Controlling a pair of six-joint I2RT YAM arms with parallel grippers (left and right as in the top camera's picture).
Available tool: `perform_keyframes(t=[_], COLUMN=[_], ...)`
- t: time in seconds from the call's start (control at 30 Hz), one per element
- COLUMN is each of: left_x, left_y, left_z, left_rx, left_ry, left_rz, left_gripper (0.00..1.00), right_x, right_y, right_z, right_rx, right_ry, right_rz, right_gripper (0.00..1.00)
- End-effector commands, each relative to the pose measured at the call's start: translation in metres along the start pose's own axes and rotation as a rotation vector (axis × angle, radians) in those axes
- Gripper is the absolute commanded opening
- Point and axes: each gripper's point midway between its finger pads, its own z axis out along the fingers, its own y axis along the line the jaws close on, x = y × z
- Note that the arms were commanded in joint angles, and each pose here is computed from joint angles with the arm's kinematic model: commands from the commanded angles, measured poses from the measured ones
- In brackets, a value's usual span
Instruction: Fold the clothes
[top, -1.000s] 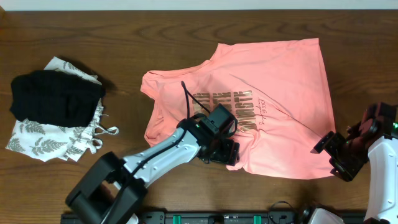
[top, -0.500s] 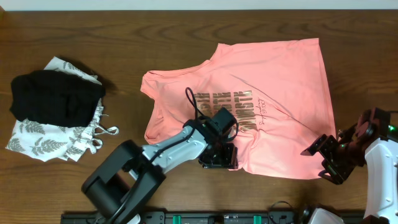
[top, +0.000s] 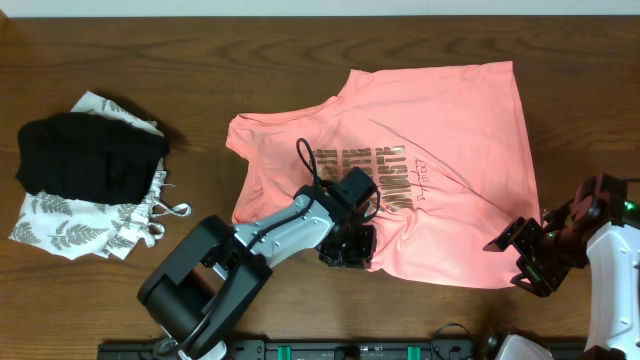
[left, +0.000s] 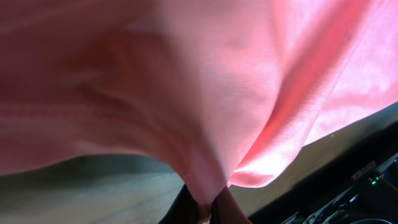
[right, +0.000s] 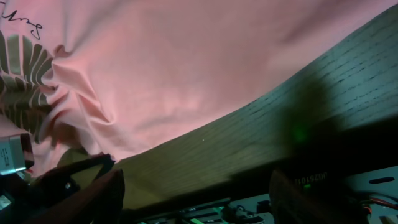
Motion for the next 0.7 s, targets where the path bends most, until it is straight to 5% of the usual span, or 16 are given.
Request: perform_keyframes(t=[0.0, 0.67], left_x=[-0.009, -0.003], left_y=[-0.014, 0.012], left_z=[-0.023, -0.054], left_rx=[0.032, -0.146], left_ry=[-0.049, -0.144], left_rz=[0.033, 0.062], left_gripper=[0.06, 0.06], right_x=[0.002, -0.034], right_y=[-0.001, -0.05], right_z=[0.002, -0.008], right_rx=[-0.006, 0.124], right_ry=[0.014, -0.133], right_rz=[-0.004, 0.271], right_gripper=[0.73, 0.89])
